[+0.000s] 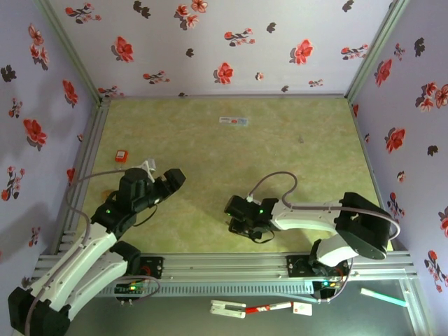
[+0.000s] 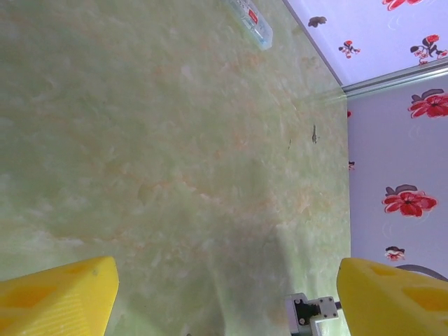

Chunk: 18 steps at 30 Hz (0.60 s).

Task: Unlock with the key

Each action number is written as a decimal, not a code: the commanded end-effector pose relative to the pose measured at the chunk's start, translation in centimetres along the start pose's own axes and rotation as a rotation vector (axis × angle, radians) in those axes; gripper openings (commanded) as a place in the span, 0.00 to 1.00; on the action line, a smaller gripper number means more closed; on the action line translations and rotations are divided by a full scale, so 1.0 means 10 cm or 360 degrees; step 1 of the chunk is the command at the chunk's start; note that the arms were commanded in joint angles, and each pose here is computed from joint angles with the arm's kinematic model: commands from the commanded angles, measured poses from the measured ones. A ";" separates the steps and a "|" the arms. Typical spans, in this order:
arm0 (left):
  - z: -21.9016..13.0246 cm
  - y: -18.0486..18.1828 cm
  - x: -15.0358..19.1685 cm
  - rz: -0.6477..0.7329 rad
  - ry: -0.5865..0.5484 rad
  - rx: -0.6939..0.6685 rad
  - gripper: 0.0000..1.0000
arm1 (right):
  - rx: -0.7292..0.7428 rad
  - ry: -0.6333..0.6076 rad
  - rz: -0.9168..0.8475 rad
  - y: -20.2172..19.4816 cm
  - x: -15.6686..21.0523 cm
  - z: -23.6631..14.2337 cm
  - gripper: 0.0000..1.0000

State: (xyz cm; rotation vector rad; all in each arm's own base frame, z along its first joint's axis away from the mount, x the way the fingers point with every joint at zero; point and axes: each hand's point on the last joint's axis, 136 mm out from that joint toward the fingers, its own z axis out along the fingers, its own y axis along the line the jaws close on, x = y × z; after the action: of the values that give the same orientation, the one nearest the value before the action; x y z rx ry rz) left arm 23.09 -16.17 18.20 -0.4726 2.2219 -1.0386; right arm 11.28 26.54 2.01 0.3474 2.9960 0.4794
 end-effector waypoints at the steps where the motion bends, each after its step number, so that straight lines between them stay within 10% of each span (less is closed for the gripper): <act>1: 0.00 0.11 0.02 0.0015 -0.0005 -0.0037 0.82 | -0.0020 0.0025 0.0040 0.14 0.10 0.01 0.41; 18: 0.06 0.23 0.16 -0.0034 0.0046 0.0002 0.82 | 0.0361 0.0054 0.0065 -0.15 0.10 0.16 0.24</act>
State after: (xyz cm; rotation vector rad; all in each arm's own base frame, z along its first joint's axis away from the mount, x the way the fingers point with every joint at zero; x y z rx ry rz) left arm 22.14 -15.84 15.16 -0.4880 2.2721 -1.0327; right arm 10.73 28.28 1.48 0.3734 3.0608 0.3239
